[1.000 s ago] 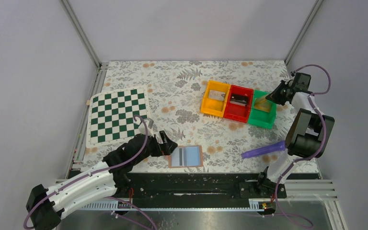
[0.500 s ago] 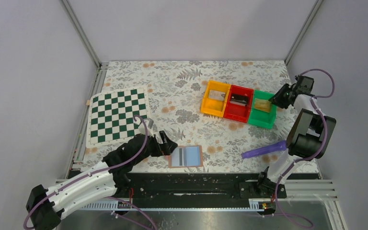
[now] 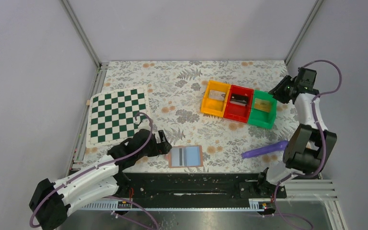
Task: Take the credit cards out of the card holder
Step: Place the credit card in the storage box, then remove the credit card from the card holder.
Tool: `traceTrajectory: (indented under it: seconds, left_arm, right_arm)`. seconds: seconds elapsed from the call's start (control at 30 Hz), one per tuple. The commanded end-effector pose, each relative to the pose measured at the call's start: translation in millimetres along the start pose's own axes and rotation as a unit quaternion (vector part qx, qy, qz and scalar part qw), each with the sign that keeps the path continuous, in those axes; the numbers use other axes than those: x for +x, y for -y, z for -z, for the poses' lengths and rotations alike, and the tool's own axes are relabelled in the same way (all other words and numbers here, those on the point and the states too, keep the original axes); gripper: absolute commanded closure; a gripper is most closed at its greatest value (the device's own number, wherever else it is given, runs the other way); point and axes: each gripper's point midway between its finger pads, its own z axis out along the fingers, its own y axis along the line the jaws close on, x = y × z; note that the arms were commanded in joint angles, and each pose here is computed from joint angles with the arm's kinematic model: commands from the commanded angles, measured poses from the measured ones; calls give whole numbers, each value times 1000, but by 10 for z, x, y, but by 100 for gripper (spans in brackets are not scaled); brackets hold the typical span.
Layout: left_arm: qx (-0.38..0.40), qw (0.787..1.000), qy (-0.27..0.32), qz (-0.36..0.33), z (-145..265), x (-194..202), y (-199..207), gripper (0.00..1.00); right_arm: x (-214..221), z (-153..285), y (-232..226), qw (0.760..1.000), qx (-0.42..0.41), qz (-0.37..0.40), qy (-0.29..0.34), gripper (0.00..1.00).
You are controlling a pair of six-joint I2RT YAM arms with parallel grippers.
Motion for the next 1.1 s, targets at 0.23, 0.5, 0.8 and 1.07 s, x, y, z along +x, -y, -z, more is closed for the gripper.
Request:
traceTrajectory:
  seconds: [0.23, 0.5, 0.8, 1.07]
  left_arm:
    - [89, 992, -77, 51, -43, 170, 198, 24]
    - [77, 992, -94, 36, -117, 270, 111, 35]
    - [100, 989, -105, 42, -239, 419, 103, 62]
    - [171, 979, -103, 52, -164, 399, 338, 100]
  right_arm:
    - [1631, 753, -1117, 984, -133, 98, -67, 61]
    - [3041, 1045, -1606, 950, -228, 156, -149, 62]
    - [4189, 1138, -1904, 916, -246, 234, -213, 57]
    - [4454, 1087, -1878, 914, -221, 283, -190, 30]
